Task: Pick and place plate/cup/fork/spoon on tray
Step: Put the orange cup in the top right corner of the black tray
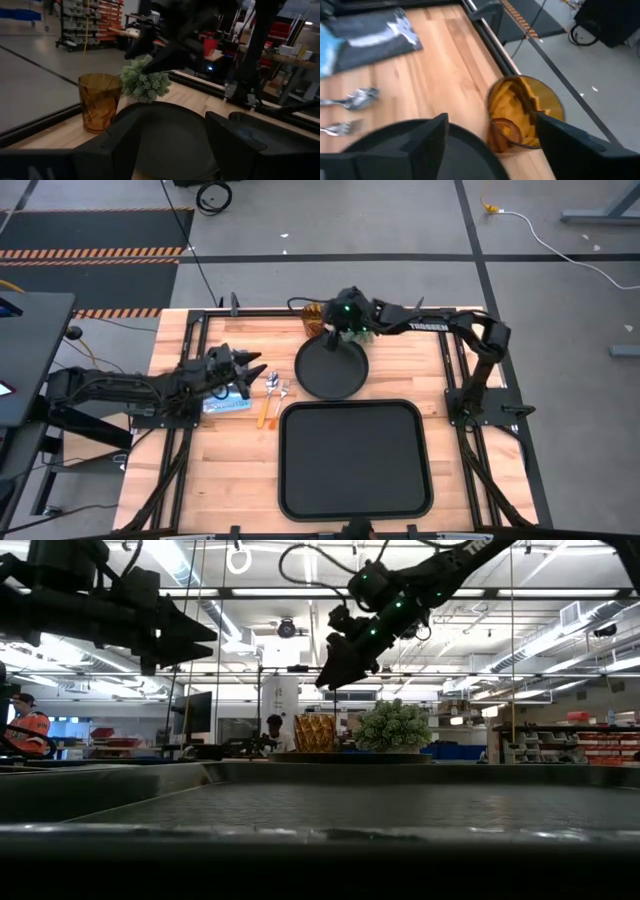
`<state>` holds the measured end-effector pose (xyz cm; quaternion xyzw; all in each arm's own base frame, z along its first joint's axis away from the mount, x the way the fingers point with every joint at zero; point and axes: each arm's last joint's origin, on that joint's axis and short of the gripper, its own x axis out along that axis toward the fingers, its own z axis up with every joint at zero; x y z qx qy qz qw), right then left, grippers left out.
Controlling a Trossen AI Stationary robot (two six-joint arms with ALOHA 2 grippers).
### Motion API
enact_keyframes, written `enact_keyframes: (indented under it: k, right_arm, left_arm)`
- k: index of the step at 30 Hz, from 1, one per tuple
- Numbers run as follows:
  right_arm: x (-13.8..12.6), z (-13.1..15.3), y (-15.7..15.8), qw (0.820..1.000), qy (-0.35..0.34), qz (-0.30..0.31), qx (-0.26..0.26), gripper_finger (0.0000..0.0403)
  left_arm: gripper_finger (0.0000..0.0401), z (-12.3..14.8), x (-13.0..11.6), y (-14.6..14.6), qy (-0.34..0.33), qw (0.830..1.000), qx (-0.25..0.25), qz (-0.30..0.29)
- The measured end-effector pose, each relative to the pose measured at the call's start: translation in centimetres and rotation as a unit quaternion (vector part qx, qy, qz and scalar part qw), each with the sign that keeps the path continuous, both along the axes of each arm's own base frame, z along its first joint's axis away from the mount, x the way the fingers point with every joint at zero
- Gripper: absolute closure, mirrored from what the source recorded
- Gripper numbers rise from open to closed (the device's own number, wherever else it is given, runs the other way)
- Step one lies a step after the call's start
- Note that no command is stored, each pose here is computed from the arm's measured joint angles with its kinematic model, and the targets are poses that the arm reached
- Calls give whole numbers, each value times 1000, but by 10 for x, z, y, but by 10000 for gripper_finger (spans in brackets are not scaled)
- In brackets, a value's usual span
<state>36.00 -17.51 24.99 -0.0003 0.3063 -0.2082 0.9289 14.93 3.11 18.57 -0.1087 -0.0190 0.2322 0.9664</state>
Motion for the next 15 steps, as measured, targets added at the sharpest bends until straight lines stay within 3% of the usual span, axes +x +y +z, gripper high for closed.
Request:
enact_keyframes:
  k: [8, 15]
  right_arm:
    - [9, 3, -22, 999, 43, -2, -1, 22]
    - [13, -6, -43, 996, 89, 1, 16, 5]
  left_arm:
    - [173, 5, 16, 11, 31, 999, -1, 15]
    - [173, 1, 26, 24, 63, 998, -10, 30]
